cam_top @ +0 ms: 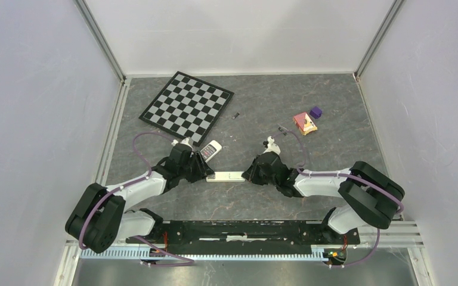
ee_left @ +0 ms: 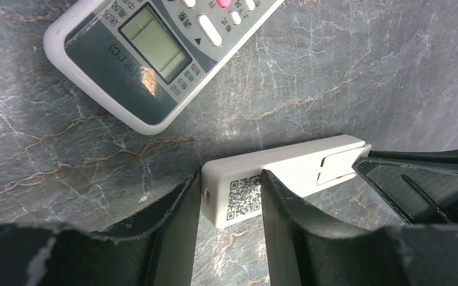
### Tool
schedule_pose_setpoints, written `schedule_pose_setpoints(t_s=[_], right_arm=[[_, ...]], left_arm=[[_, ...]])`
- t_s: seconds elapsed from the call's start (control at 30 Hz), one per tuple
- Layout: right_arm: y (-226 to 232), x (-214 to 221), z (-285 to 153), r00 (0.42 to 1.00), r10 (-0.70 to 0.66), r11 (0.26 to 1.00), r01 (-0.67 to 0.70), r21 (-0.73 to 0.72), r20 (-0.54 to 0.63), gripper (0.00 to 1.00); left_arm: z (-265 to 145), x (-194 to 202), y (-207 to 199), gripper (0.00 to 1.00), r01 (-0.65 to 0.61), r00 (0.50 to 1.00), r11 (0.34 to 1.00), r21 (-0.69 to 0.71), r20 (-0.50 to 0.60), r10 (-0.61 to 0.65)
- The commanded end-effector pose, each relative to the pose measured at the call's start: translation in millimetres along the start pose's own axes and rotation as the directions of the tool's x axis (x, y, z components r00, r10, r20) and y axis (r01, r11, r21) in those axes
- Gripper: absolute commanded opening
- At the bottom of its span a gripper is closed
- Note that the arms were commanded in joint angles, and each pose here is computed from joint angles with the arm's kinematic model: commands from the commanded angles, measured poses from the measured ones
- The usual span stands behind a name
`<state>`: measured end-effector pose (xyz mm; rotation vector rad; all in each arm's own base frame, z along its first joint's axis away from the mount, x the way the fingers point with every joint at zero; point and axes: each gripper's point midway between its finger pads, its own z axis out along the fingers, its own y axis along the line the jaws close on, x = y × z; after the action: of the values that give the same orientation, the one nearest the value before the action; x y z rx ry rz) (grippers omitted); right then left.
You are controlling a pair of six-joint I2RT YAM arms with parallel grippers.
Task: Load the batteries into the remote control
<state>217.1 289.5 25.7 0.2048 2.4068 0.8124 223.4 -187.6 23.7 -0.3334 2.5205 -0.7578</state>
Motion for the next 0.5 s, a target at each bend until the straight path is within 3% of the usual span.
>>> schedule_pose_setpoints(t_s=[0.0, 0.47], right_arm=[[-58.3, 50.9, -12.6, 0.983, -0.042, 0.981, 0.074, 0.177, -0.178, 0.12], [-77.6, 61.5, -18.4, 0.975, -0.016, 0.964, 0.075, 0.256, -0.223, 0.08]], left_arm=[[1.8, 33.3, 24.5, 0.47, 0.037, 0.994, 0.996, -0.085, -0.102, -0.046], [1.3, 35.6, 26.2, 0.45, 0.037, 0.993, 0.996, -0.084, -0.105, -0.046]])
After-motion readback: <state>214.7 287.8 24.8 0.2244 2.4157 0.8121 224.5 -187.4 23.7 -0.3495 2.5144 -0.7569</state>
